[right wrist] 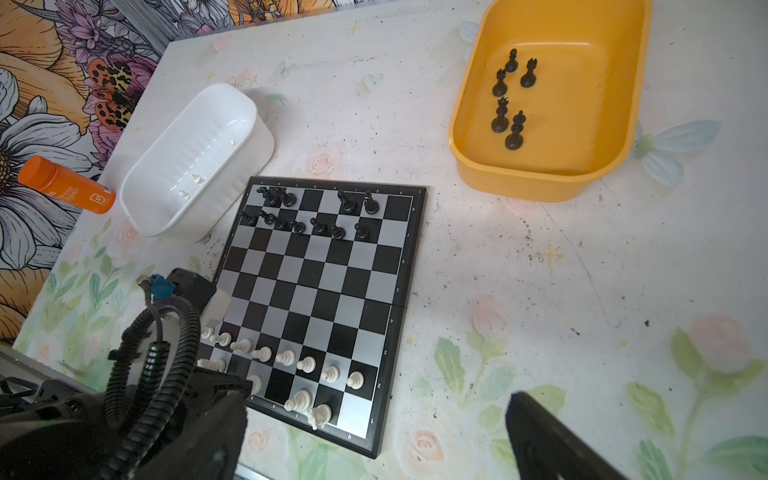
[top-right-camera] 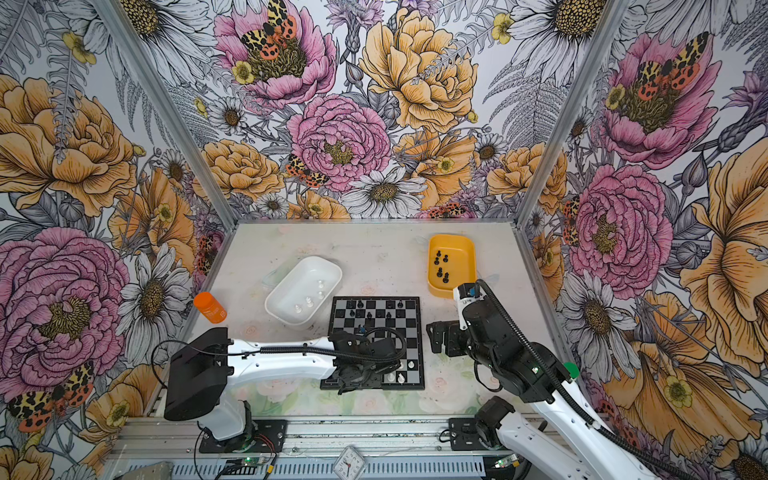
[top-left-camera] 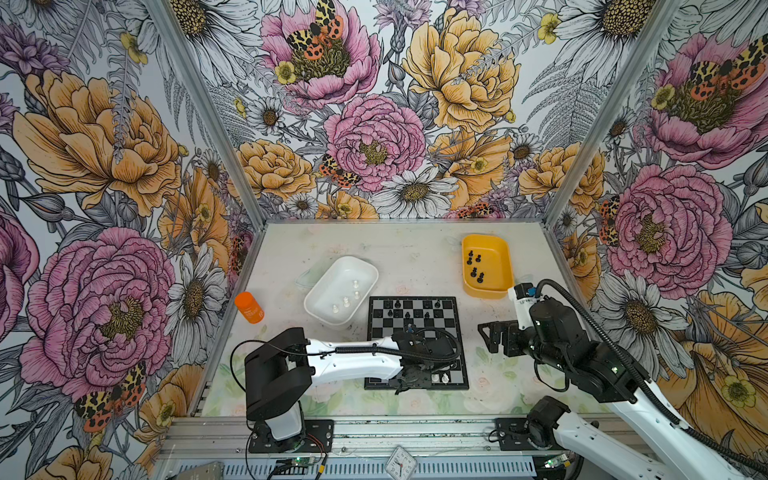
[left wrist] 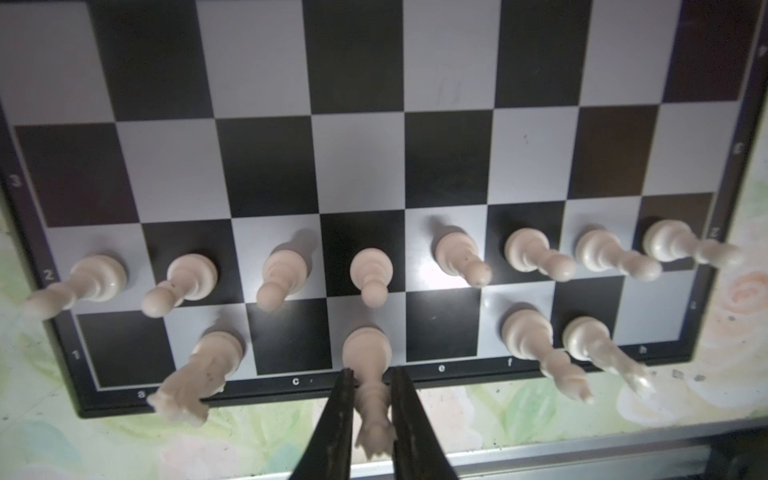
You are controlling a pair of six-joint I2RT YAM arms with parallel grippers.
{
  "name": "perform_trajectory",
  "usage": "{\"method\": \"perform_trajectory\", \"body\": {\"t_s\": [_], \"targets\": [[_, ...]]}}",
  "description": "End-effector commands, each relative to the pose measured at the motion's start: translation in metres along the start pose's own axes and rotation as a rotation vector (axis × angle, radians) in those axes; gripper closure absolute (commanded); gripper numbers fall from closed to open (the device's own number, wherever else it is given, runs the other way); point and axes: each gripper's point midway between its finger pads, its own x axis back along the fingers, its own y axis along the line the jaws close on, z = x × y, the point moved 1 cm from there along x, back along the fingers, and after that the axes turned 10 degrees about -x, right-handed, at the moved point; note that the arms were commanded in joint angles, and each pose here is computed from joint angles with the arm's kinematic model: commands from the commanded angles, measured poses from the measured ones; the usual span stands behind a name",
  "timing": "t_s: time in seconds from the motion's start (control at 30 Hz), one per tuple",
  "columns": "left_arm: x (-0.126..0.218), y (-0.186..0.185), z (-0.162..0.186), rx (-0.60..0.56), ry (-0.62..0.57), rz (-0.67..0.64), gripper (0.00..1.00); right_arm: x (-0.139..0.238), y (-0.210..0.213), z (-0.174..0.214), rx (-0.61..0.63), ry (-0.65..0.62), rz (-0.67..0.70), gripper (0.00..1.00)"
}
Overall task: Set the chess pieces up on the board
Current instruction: 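Lower the white piece onto the back row nearest the robot and open the left gripper, then move the open left gripper back over the white tray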
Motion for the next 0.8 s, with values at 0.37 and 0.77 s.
{"method": "perform_trajectory", "body": {"t_s": [0.37,0.77], "targets": [[0.020,-0.007,-0.017,0.033,-0.030,0.076,0.62,0.000,0.002,-0.003,0.002,-0.003,0.006,0.00],[0.116,0.031,-0.071,0.118,-0.182,0.177,0.61,-0.001,0.000,-0.007,0.003,-0.014,0.026,0.00]]}}
